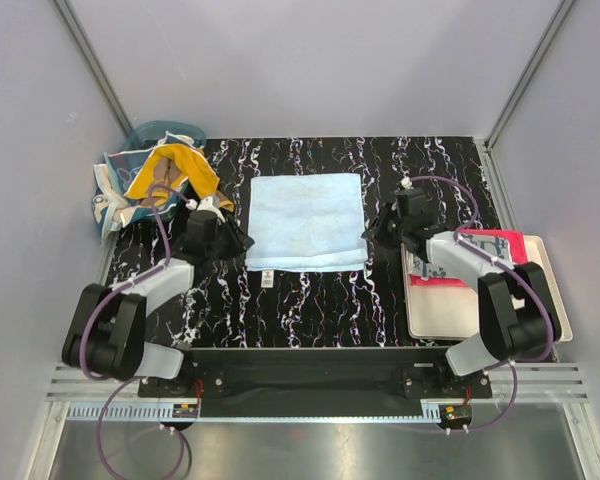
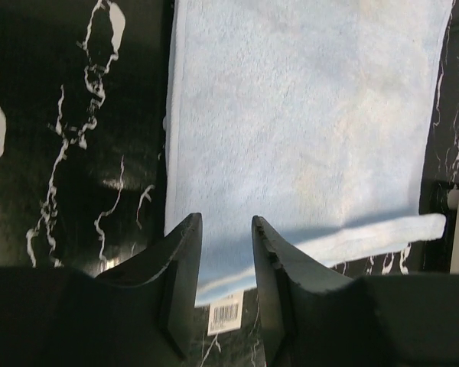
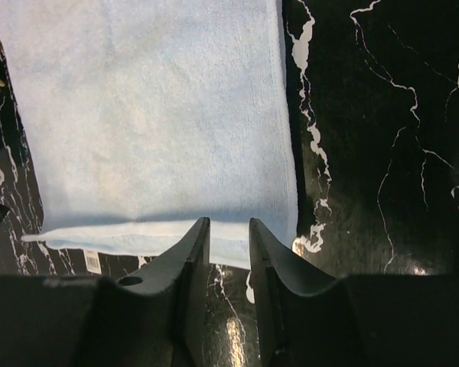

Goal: Fold and stack the towels
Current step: Fold the towel

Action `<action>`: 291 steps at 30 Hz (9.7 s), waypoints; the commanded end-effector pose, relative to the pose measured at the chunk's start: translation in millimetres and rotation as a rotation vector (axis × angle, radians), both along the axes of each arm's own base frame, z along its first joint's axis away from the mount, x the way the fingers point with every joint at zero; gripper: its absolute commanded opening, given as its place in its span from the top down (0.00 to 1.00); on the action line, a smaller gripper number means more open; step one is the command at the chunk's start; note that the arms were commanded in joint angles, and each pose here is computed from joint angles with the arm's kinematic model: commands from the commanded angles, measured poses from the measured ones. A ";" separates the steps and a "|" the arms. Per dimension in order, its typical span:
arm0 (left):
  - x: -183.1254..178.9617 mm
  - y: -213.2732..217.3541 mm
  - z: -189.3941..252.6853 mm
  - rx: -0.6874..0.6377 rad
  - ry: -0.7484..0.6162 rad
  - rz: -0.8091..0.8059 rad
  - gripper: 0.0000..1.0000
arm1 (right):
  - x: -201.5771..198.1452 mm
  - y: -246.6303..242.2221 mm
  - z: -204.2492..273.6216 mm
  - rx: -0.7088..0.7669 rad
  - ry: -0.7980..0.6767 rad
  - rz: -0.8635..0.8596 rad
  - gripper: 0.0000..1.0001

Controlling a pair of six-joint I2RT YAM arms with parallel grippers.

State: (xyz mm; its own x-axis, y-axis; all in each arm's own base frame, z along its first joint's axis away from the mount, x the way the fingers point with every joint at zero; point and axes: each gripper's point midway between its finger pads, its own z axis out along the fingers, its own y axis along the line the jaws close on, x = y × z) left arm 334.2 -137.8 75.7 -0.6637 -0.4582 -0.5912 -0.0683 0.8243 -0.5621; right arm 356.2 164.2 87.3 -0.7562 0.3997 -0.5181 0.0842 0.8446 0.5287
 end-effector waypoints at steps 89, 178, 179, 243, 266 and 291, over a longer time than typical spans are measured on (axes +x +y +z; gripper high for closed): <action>264.3 2.0 -40.4 0.235 0.124 0.062 0.60 | 259.3 -6.6 -41.0 -0.293 -0.039 -0.010 0.64; 272.5 15.5 -20.9 0.140 0.040 0.071 0.62 | 271.8 -16.5 23.2 -0.097 -0.191 -0.107 0.71; 272.0 14.6 -22.1 0.141 0.042 0.069 0.63 | 271.4 -13.5 21.4 -0.090 -0.191 -0.089 0.70; 307.1 8.9 49.6 0.041 -0.283 0.020 1.00 | 295.4 5.7 45.2 -0.167 -0.326 0.000 0.98; 223.2 3.7 103.3 -0.086 -0.390 0.004 1.00 | 223.6 -1.0 86.8 -0.066 -0.373 -0.026 1.00; 110.1 -2.3 53.4 0.015 -0.204 0.103 1.00 | 111.9 -6.6 32.1 0.028 -0.176 -0.078 1.00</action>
